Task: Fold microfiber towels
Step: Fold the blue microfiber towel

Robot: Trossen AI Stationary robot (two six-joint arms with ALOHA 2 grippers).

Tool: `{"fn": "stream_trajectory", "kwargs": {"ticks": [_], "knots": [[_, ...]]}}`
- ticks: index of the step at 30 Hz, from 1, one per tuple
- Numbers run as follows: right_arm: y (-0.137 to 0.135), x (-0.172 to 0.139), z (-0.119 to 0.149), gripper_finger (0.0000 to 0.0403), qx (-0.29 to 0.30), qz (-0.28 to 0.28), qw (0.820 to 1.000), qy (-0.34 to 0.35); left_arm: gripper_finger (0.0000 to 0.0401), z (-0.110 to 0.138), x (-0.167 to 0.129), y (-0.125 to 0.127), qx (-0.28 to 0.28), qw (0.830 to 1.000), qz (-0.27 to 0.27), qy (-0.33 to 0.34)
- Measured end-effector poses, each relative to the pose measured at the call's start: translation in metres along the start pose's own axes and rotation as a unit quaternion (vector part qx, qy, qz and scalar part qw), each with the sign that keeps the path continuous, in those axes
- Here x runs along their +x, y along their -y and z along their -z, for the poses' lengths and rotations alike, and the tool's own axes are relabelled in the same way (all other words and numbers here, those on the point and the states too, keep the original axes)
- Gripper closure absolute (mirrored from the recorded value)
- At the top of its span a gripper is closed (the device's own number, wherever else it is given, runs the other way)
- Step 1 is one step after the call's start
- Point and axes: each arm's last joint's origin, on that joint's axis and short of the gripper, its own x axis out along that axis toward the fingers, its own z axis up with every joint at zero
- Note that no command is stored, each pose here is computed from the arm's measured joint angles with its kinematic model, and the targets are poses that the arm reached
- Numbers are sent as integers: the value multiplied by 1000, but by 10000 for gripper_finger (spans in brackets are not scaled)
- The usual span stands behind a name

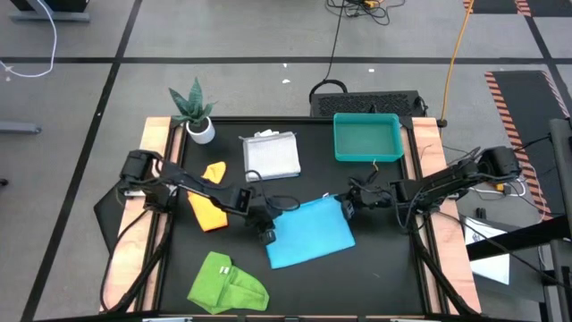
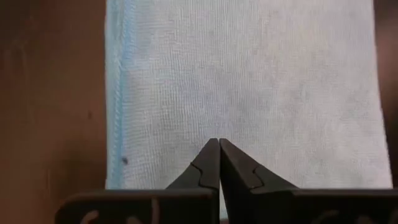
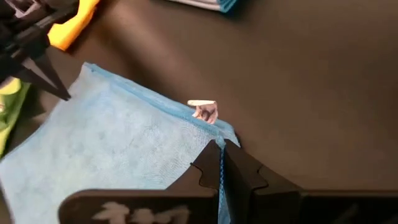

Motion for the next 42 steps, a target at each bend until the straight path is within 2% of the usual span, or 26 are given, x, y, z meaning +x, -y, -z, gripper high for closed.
{"fn": "stream_trajectory", "kwargs": {"ticks": [5,14,16,19,21,23,26,28,30,33,37,42], "knots": [[2,7,0,387,-9,6,1000,3,398,3,5,-4,-7,1000,-10,-19],[11,3,-16,273,2,11,1000,24,399,4,4,-4,-5,1000,-13,-24],[12,-2,-22,251,3,-14,1000,14,399,3,4,-5,-3,1000,-12,-22],[3,-12,-22,239,16,-90,995,-26,399,-1,-5,-5,4,1000,2,-10],[-10,-20,-12,246,18,-134,989,-53,399,-7,-15,-3,17,1000,15,15],[-24,-28,2,264,18,-152,986,-67,400,-13,-24,-3,30,999,24,39],[-43,-39,27,314,18,-143,986,-81,400,-21,-32,-5,44,996,25,73],[-54,-46,38,363,13,-128,988,-88,400,-22,-29,-10,48,996,16,70],[-61,-51,45,392,11,-105,990,-99,400,-21,-19,-16,51,997,7,59],[-62,-50,52,396,35,-60,989,-127,400,-19,-5,-23,51,998,14,37],[-70,-47,62,401,54,-60,986,-145,400,-17,9,-26,54,998,21,19],[-64,-37,76,402,50,-25,982,-180,400,-13,16,-28,51,999,16,4]]}}
